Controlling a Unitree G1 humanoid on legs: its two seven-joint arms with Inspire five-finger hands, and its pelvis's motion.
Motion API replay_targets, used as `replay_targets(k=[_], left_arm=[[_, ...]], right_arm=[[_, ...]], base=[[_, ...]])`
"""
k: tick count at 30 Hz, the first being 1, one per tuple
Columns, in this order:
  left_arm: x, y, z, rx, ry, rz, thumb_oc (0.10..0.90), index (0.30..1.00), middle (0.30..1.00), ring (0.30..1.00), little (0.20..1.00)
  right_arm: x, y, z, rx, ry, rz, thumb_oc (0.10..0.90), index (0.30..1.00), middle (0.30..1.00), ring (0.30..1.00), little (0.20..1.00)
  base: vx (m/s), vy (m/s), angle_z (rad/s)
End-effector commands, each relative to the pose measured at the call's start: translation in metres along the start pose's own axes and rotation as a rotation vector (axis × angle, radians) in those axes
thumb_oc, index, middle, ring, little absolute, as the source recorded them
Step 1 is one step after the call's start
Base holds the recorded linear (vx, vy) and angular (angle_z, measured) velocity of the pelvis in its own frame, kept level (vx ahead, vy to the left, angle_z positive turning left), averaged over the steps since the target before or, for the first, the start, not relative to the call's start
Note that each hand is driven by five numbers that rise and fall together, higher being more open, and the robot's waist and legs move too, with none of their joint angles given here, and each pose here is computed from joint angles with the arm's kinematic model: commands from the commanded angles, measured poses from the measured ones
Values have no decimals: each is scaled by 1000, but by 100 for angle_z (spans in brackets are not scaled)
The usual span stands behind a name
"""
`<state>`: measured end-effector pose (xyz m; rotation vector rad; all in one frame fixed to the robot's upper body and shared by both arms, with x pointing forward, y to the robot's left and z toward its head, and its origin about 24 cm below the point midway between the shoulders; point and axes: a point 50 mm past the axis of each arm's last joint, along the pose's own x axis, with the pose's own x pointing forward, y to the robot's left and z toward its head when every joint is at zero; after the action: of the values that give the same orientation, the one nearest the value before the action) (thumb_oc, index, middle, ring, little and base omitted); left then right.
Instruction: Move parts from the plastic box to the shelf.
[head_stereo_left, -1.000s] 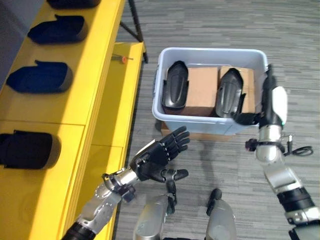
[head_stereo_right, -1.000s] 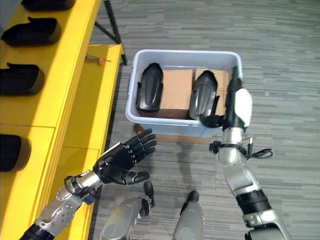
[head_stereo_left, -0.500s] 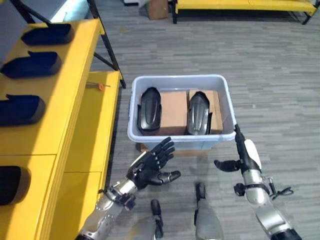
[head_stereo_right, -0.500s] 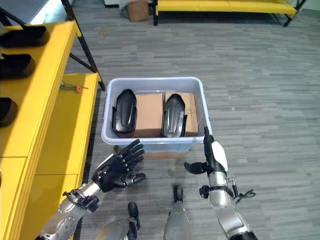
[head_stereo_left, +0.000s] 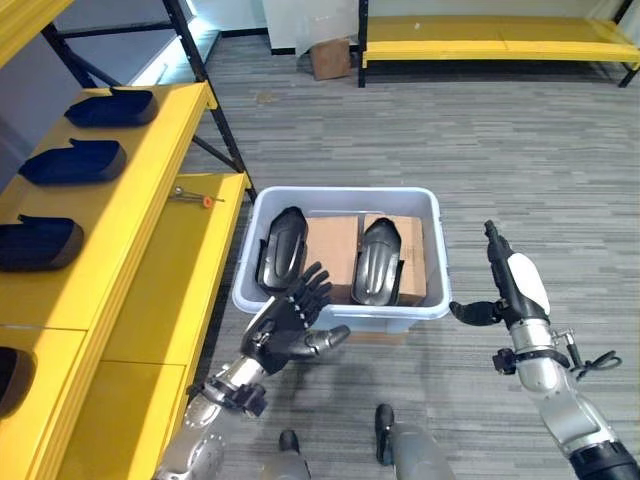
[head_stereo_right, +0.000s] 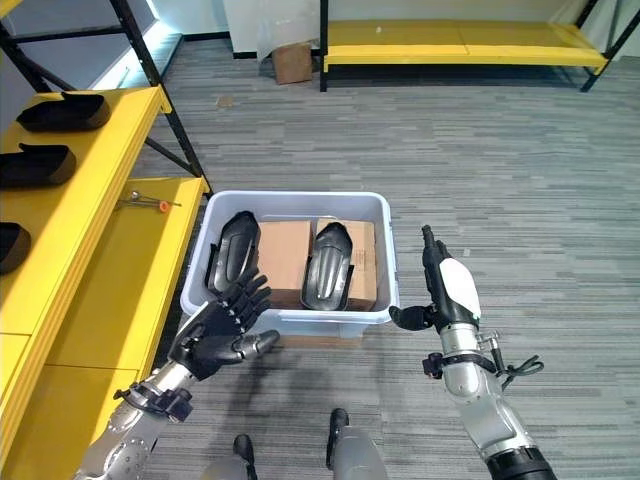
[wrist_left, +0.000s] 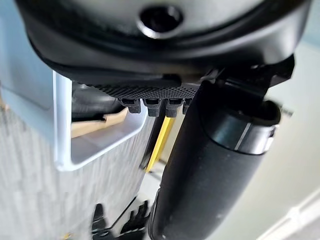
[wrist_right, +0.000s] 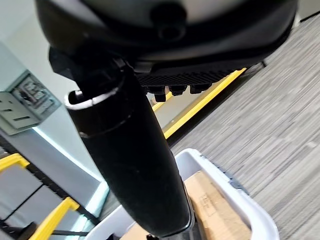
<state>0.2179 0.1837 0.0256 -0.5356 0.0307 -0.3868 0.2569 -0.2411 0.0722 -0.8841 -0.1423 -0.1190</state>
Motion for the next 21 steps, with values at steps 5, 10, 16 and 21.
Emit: replay_targets(k=[5,10,16,21], left_arm=[[18,-25,27,44,-141,-152,900,1000,1000,1000,1000],[4,-14,24,37,-143,-110,900,1000,1000,1000,1000],[2,-7,19,36,-124,-116,900,1000,1000,1000,1000],[4,-11,20,63,-86,-166,900,1000,1000,1000,1000]], right_arm=[[18,-27,45,50,-253,-129,900,1000,1000,1000,1000],[15,-16,46,74,-273,-64,900,1000,1000,1000,1000],[12,-8,45,78,-267,-23,900,1000,1000,1000,1000],[16,-12,45,124,-242,-41,900,1000,1000,1000,1000]], base=[[101,8,10],[247,176,-38],[118,109,-30],[54,62,21]])
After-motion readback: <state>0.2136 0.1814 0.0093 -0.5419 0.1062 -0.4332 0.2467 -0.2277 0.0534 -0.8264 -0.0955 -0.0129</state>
